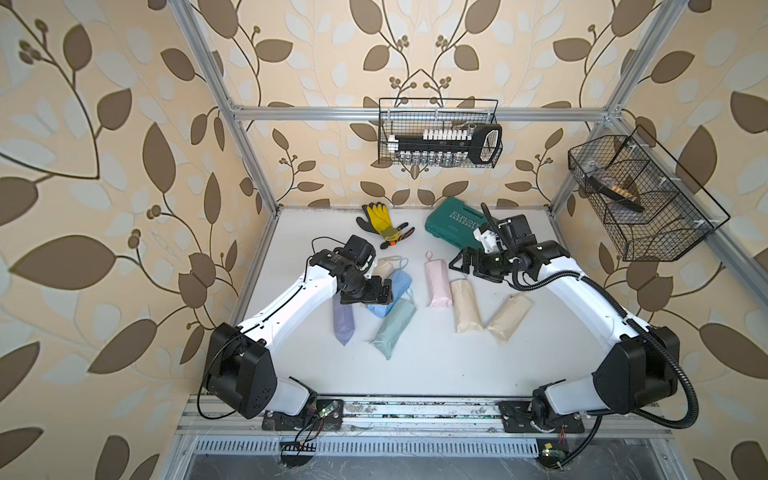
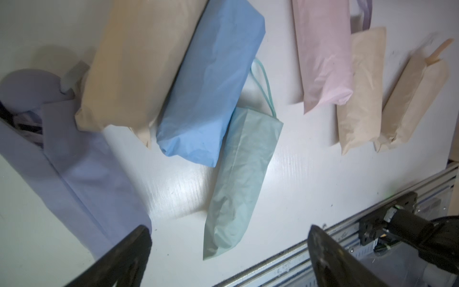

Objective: Take umbrellas out of sleeves
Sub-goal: Adjust the umbrella at the center of the board.

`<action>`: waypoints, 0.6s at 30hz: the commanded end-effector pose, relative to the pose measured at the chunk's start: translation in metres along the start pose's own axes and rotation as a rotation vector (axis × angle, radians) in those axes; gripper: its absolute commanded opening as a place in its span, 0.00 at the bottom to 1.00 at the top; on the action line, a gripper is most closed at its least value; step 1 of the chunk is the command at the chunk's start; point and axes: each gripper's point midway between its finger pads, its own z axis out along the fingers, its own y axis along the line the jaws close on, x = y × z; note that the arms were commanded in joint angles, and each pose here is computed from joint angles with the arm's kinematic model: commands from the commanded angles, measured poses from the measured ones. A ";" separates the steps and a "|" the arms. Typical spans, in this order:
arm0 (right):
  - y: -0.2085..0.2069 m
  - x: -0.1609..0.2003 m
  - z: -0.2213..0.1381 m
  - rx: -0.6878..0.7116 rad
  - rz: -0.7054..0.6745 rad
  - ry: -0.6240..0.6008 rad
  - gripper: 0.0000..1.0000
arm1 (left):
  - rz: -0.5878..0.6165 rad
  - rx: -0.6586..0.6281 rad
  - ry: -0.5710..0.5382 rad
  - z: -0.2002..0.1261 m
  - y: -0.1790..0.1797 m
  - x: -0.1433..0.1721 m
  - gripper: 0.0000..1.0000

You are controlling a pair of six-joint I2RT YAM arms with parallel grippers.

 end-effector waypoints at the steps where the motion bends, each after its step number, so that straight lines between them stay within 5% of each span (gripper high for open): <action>1: 0.001 0.018 -0.004 -0.016 0.048 0.048 0.98 | 0.074 -0.073 0.067 0.012 0.004 0.007 0.99; 18: 0.001 0.026 -0.012 -0.030 0.074 0.020 0.98 | 0.220 -0.128 0.197 0.047 -0.025 0.016 0.99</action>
